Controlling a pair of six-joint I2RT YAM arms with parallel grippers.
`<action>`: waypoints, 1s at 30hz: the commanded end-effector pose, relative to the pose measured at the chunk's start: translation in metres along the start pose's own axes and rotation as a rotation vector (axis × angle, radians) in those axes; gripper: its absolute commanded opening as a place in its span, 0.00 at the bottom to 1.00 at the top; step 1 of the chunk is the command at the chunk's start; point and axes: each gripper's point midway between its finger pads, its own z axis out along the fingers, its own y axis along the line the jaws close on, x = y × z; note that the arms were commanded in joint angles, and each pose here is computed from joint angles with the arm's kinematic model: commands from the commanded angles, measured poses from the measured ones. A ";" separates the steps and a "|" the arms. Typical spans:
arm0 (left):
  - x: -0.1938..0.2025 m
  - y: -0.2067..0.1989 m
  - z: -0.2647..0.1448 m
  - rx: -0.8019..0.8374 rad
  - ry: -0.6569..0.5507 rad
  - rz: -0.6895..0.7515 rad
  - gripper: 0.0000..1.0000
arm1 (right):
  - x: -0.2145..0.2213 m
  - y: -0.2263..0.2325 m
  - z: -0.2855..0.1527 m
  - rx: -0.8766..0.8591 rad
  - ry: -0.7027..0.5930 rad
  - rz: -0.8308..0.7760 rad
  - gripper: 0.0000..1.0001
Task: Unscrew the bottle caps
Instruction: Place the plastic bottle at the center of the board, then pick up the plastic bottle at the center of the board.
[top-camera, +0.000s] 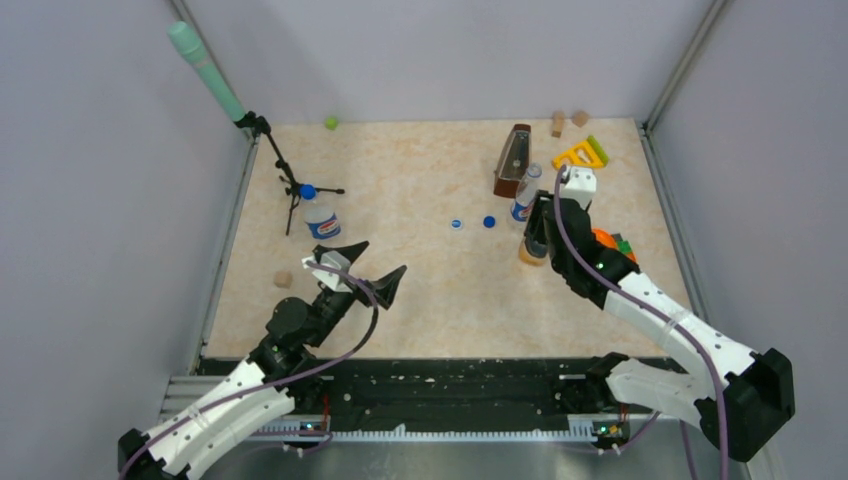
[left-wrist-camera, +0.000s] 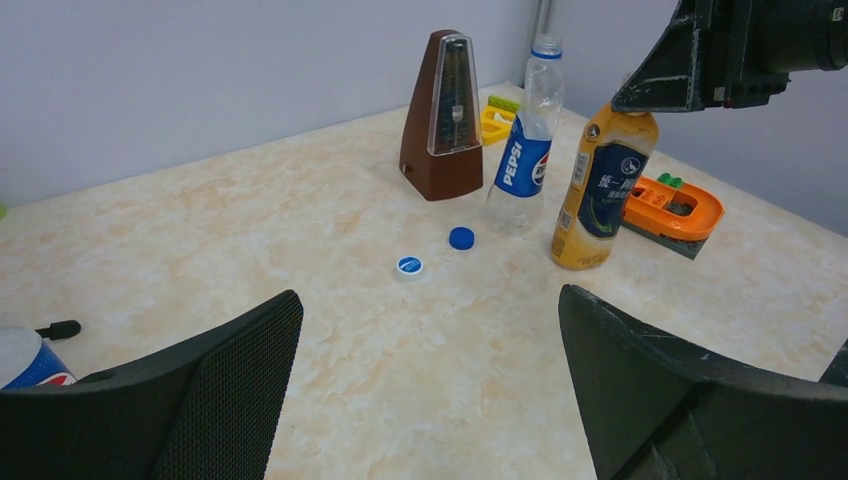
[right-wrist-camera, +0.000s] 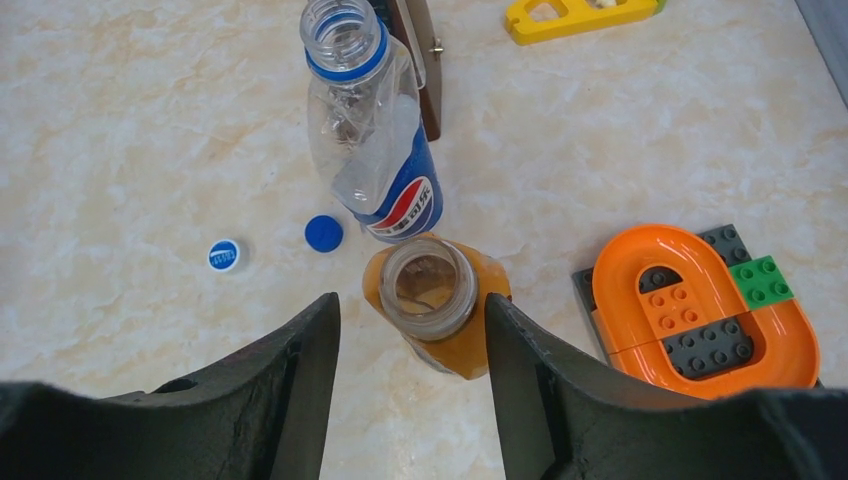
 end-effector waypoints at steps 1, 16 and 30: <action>0.000 0.005 0.002 -0.036 0.000 -0.016 0.99 | -0.023 0.004 -0.008 -0.028 -0.035 0.038 0.55; -0.007 0.068 -0.017 -0.411 -0.048 -0.086 0.99 | -0.058 0.013 -0.053 -0.198 -0.045 -0.002 0.61; -0.002 0.135 -0.061 -0.882 -0.024 -0.013 0.99 | -0.082 0.118 -0.168 -1.007 -0.049 -0.030 0.68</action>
